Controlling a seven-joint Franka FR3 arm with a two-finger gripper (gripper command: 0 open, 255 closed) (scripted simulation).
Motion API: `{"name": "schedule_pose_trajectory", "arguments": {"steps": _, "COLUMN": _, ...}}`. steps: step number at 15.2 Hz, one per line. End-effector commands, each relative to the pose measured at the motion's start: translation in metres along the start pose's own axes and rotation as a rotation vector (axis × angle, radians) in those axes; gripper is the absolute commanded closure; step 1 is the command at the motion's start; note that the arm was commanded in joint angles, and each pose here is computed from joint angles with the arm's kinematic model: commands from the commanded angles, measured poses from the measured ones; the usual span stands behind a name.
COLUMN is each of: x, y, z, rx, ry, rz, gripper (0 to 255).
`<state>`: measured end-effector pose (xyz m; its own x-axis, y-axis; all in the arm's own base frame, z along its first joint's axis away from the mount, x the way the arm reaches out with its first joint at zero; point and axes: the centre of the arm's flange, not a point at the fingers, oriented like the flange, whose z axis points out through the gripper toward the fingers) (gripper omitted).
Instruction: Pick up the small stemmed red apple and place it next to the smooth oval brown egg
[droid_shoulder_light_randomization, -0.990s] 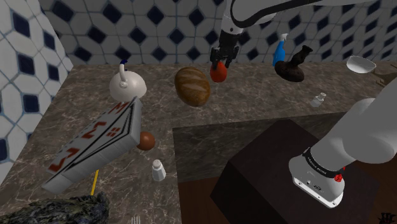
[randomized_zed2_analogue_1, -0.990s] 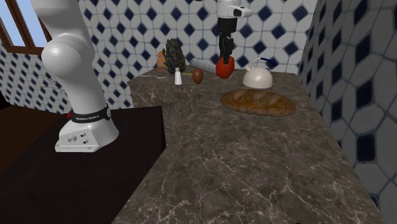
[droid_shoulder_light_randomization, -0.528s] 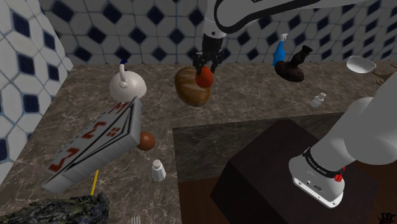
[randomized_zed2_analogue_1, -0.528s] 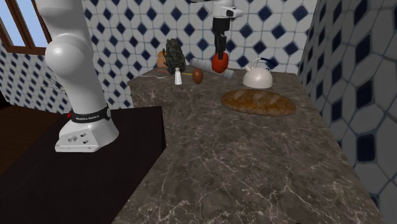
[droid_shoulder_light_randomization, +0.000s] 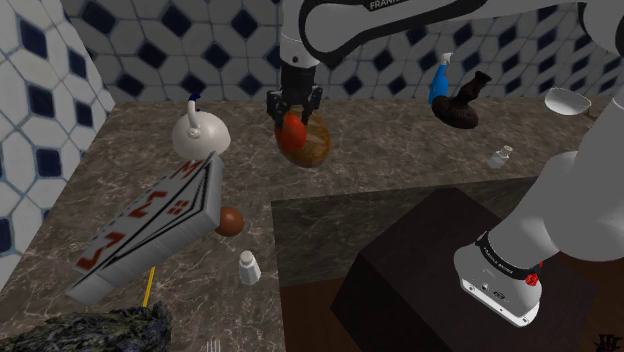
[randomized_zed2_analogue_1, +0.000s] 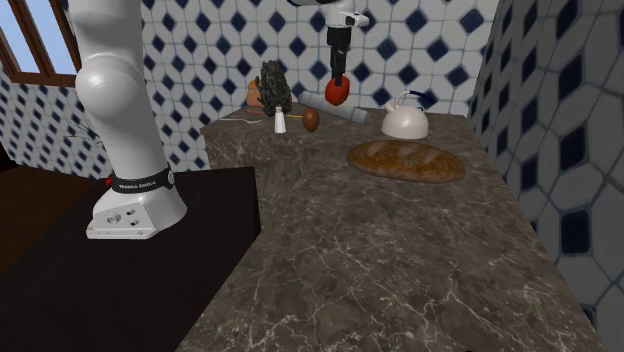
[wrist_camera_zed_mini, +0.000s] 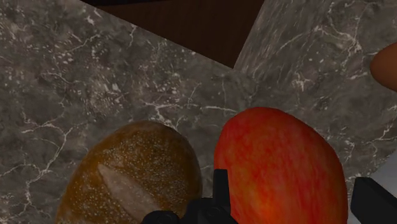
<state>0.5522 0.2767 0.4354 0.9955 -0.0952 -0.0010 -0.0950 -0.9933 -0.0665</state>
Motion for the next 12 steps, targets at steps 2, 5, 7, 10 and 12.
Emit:
{"name": "schedule_pose_trajectory", "arguments": {"steps": 2, "x": -0.003, "y": -0.041, "z": 0.003, "rx": 0.0, "ry": 0.0, "rz": 0.002, "gripper": 255}}
{"name": "schedule_pose_trajectory", "arguments": {"steps": 5, "x": -0.005, "y": -0.081, "z": 0.006, "rx": 0.0, "ry": 0.0, "rz": 0.002, "gripper": 255}}
{"name": "schedule_pose_trajectory", "arguments": {"steps": 7, "x": -0.006, "y": -0.098, "z": 0.012, "rx": 0.0, "ry": 0.0, "rz": 0.002, "gripper": 255}}
{"name": "schedule_pose_trajectory", "arguments": {"steps": 10, "x": -0.007, "y": -0.097, "z": 0.028, "rx": 0.0, "ry": 0.0, "rz": 0.002, "gripper": 255}}
{"name": "schedule_pose_trajectory", "arguments": {"steps": 12, "x": -0.007, "y": -0.096, "z": 0.038, "rx": 0.0, "ry": 0.0, "rz": 0.002, "gripper": 255}}
